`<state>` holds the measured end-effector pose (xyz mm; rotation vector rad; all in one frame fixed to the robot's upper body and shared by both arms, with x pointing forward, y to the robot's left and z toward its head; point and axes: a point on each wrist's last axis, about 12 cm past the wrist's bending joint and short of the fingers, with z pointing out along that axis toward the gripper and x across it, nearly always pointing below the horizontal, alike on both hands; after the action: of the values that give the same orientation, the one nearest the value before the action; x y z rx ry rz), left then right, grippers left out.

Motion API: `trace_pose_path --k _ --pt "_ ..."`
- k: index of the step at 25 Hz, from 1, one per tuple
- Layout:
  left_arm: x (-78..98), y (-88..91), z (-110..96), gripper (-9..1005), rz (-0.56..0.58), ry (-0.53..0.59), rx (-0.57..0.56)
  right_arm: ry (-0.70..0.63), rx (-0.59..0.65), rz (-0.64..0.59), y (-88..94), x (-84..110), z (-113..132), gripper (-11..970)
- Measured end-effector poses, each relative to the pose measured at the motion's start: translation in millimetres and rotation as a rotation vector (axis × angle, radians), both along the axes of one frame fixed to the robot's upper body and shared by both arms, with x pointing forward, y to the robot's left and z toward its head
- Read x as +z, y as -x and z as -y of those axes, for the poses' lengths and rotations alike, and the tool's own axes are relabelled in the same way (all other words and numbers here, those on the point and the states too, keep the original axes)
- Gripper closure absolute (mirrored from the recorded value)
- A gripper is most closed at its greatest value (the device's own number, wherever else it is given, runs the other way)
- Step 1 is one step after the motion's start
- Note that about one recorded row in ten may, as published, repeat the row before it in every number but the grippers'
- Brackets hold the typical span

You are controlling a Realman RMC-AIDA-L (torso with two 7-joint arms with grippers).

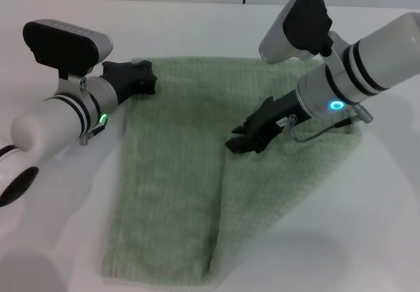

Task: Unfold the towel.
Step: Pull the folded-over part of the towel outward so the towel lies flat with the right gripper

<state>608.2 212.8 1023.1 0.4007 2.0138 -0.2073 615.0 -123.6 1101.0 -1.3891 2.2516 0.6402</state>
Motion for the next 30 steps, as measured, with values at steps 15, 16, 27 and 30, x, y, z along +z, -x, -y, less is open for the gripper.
trace_pose_path --k 15,16,27,30 --pt "-0.3 0.4 -1 998 -0.001 0.000 0.003 -0.013 0.015 0.040 2.5 3.8 -1 877" --pt "-0.4 0.4 -2 998 -0.001 0.000 0.004 -0.015 0.016 0.044 2.7 4.5 -1 889" --pt "0.3 -0.3 -1 996 0.001 0.001 0.003 -0.025 0.023 0.051 3.8 8.3 -1 939" --pt "0.9 -0.8 -1 996 0.003 0.002 0.004 -0.040 0.023 0.058 5.8 14.2 2 939"
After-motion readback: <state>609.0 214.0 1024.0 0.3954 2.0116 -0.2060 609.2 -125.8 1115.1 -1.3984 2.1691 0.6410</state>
